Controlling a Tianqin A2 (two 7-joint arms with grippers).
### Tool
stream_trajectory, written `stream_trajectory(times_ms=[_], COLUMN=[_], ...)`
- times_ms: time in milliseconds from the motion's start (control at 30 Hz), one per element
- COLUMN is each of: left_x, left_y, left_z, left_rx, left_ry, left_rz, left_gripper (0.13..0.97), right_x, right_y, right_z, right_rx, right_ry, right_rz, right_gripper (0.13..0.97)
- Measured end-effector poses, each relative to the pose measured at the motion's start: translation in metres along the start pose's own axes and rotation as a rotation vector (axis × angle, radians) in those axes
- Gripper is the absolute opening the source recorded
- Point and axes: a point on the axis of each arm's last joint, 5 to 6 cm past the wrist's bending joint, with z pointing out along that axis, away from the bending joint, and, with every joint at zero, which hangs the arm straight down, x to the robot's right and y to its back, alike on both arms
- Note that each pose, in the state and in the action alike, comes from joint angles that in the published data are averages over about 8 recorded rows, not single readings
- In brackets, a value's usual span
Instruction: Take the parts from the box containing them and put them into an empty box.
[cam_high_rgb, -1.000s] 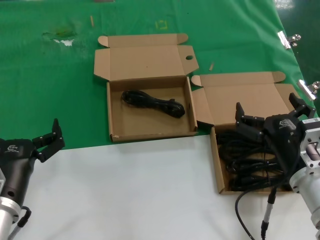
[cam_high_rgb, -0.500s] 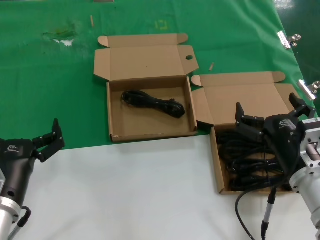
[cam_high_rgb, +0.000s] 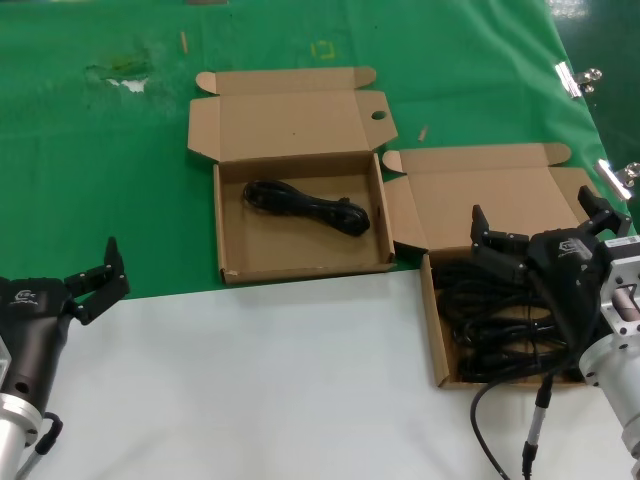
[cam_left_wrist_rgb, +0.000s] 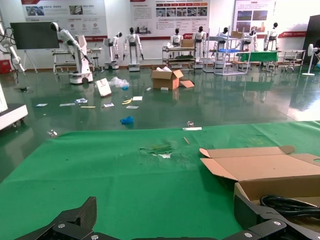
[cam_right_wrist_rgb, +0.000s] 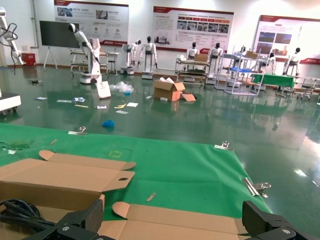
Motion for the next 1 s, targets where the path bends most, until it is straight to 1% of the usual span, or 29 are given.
stream_trajectory(times_ms=[1000], left_x=[0.0000], left_y=[0.0000], left_z=[0.0000], left_rx=[0.000], left_ry=[0.000], left_rz=[0.000], left_gripper=[0.966], right_x=[0.0000], right_y=[0.0000], right_z=[0.0000], right_rx=[0.000], right_ry=[0.000], right_rz=[0.000], right_gripper=[0.966])
